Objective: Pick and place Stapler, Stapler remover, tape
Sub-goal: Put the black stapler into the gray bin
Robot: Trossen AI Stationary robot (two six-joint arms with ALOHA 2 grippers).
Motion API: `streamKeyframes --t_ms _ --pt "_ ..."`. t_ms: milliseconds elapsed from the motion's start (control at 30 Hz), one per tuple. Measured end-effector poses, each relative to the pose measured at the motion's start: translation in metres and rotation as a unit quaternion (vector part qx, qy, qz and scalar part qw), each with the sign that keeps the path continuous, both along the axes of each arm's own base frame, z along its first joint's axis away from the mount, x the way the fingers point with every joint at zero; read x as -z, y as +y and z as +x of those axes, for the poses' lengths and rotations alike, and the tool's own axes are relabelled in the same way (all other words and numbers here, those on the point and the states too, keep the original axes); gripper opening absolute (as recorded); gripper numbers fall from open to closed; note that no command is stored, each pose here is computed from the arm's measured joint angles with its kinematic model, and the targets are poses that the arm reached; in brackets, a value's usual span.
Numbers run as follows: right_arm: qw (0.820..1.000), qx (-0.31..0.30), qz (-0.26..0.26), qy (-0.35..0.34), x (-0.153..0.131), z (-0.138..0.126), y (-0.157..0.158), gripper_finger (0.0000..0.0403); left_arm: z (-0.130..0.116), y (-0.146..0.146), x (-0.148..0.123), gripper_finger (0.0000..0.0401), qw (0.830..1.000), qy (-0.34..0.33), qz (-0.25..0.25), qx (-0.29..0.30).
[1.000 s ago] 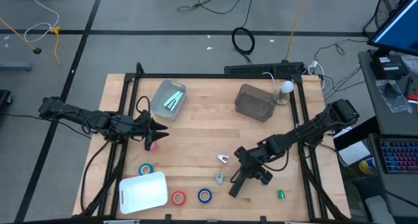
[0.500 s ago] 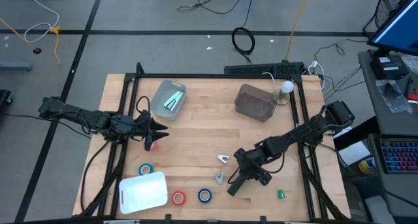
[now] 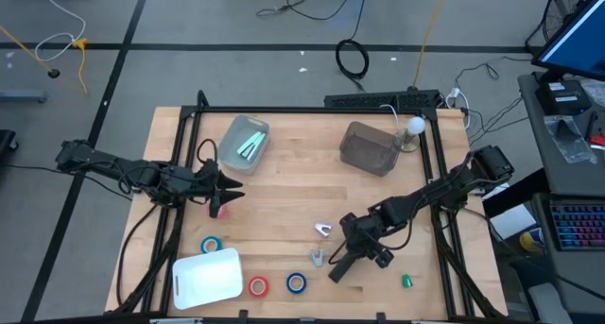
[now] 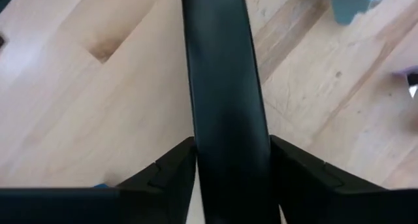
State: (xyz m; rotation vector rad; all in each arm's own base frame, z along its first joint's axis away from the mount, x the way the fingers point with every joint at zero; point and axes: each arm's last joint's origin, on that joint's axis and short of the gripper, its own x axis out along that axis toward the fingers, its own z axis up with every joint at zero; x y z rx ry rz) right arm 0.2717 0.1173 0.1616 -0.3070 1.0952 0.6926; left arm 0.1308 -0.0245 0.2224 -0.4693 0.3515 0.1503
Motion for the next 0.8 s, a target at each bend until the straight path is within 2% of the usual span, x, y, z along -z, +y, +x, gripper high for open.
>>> streamKeyframes --t_ms 200,333,567,800 --pt "1.000 0.009 0.000 0.005 0.000 0.001 -0.004 0.0129 0.000 0.000 0.000 0.0175 1.000 0.000 0.000 0.000" --pt "1.000 0.009 -0.001 0.005 0.000 0.001 -0.004 0.0130 0.000 0.000 0.000 0.0175 1.000 -0.001 -0.009 -0.004" --pt "1.000 0.027 0.006 0.004 -0.004 0.000 -0.005 0.0129 0.000 0.000 0.000 0.0175 0.998 -0.005 -0.064 -0.025" --pt "0.999 0.036 0.024 -0.027 -0.031 0.001 -0.006 0.0128 0.002 -0.001 -0.005 0.0175 0.995 -0.033 -0.092 -0.030"
